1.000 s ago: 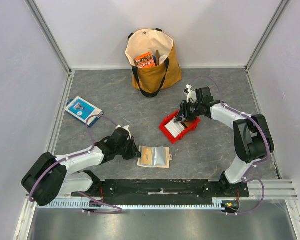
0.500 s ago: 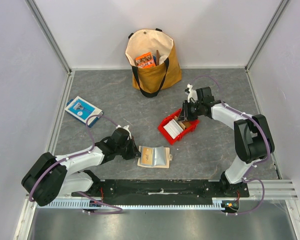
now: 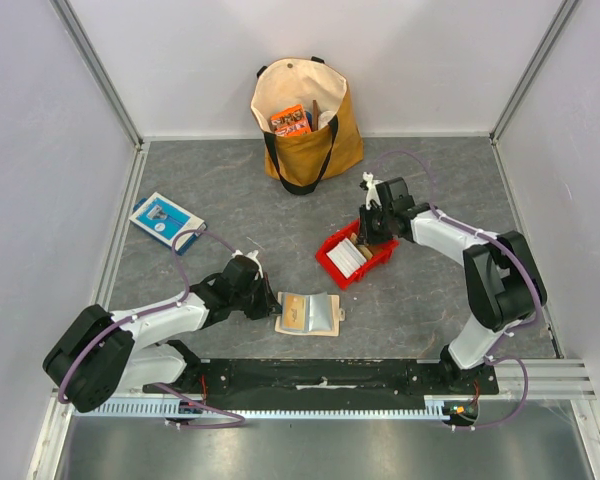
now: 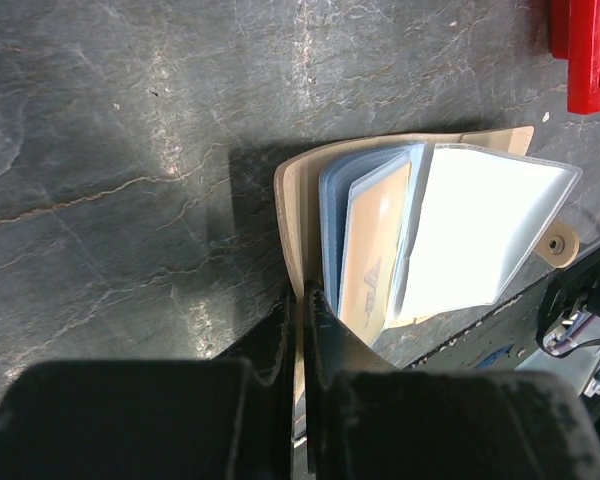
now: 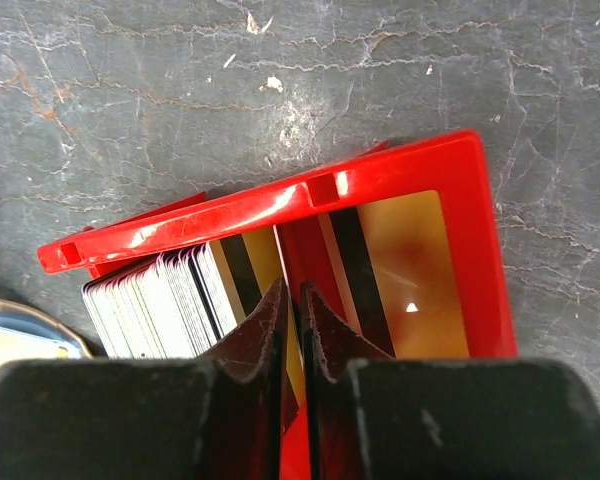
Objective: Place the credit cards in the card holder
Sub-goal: Pick up the credit card from the storage box.
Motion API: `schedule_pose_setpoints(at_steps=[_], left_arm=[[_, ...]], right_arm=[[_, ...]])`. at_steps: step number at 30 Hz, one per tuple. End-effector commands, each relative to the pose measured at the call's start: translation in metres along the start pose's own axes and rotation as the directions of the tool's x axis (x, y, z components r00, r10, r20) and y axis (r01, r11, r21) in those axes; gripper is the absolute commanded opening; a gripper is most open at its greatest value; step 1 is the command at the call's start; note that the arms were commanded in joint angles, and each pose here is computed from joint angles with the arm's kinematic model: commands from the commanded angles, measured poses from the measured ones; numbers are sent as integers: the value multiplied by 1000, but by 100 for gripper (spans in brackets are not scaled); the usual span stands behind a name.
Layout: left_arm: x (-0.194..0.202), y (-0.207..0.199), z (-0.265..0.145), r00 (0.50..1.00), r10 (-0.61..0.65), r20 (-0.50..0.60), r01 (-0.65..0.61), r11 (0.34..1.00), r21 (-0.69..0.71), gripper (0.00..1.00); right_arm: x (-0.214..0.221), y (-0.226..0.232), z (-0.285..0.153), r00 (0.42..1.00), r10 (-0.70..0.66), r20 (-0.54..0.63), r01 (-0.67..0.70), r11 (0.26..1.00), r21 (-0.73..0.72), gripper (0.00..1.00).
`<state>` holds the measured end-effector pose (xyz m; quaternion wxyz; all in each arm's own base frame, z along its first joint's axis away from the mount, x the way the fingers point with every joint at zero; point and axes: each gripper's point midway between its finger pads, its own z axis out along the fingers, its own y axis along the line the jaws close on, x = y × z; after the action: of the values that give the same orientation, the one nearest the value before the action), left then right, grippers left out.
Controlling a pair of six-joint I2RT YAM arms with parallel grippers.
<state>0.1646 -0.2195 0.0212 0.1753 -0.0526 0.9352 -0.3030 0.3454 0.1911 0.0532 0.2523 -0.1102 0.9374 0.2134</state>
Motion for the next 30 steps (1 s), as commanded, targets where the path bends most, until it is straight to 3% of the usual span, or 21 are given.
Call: schedule_pose_setpoints(at_steps=[1, 8, 13, 18, 25, 30], left_arm=[[-9, -16, -2, 998, 54, 20, -55, 997, 57, 2], [-8, -16, -3, 998, 54, 22, -55, 997, 59, 2], [-8, -16, -5, 998, 55, 28, -57, 997, 61, 2], [-9, -16, -7, 998, 53, 35, -55, 996, 65, 2], [-9, -18, -10, 998, 48, 43, -51, 996, 74, 2], [-8, -15, -10, 999, 30, 43, -33, 998, 62, 2]], right_arm=[[-4, -3, -7, 997, -80, 8, 79, 992, 101, 16], [5, 2, -5, 988, -147, -38, 151, 978, 142, 20], [-10, 5, -15, 987, -159, 9, 155, 973, 170, 0], [-50, 11, -54, 969, -189, 156, 149, 959, 239, 0], [-76, 21, -109, 936, -142, 322, 24, 938, 345, 0], [-59, 51, -126, 916, -47, 398, -129, 906, 403, 0]])
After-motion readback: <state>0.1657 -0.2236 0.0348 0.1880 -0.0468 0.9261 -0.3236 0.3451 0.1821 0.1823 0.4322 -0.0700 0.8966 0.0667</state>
